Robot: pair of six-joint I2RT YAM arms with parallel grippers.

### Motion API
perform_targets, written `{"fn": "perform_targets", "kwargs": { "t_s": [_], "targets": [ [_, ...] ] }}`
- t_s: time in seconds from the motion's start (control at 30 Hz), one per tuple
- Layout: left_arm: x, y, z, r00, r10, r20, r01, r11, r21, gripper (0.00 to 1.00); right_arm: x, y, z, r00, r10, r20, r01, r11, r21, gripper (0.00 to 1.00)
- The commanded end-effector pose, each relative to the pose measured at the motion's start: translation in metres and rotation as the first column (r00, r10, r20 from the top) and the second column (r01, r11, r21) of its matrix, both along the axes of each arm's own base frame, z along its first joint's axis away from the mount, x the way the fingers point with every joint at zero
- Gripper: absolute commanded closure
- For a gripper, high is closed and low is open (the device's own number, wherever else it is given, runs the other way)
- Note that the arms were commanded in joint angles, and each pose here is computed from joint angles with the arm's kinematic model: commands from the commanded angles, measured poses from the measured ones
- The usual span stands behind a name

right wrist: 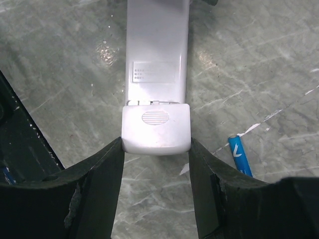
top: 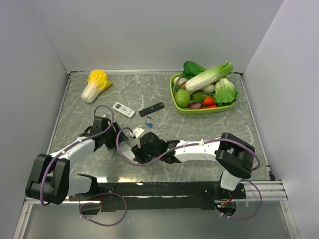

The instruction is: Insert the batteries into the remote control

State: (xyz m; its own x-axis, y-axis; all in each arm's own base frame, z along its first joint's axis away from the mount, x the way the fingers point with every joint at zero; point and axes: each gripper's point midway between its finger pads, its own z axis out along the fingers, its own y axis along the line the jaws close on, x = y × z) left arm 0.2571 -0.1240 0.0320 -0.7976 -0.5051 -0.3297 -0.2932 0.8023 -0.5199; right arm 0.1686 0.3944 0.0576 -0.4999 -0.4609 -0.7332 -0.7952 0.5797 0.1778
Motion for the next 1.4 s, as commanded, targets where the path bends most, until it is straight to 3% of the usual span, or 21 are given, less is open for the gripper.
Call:
{"fn": "perform_targets", "kwargs": {
  "t_s": [0.0, 0.4, 0.63, 1.37],
  "targets": [
    [-0.024, 0.000, -0.014, 0.996, -0.008, -0.086, 0.007, 1.000, -0.011, 0.33, 0.004, 0.004, 0.001, 0.999, -0.042, 0.007, 0.042, 0.999, 0.006, 1.00],
    [-0.023, -0.001, -0.013, 0.997, -0.014, -0.080, 0.013, 1.000, -0.012, 0.31, -0.002, 0.001, -0.011, 1.000, -0.027, 0.006, 0.028, 0.999, -0.046, 0.97],
    [-0.023, -0.001, -0.014, 0.997, -0.016, -0.081, 0.014, 1.000, -0.015, 0.31, -0.003, -0.001, -0.014, 1.000, -0.029, 0.005, 0.029, 0.997, -0.068, 0.87],
    [-0.023, -0.003, -0.015, 0.996, -0.025, -0.082, 0.023, 0.999, -0.024, 0.31, -0.005, 0.009, -0.013, 1.000, -0.007, 0.029, 0.010, 0.995, -0.099, 0.68]
  ]
}}
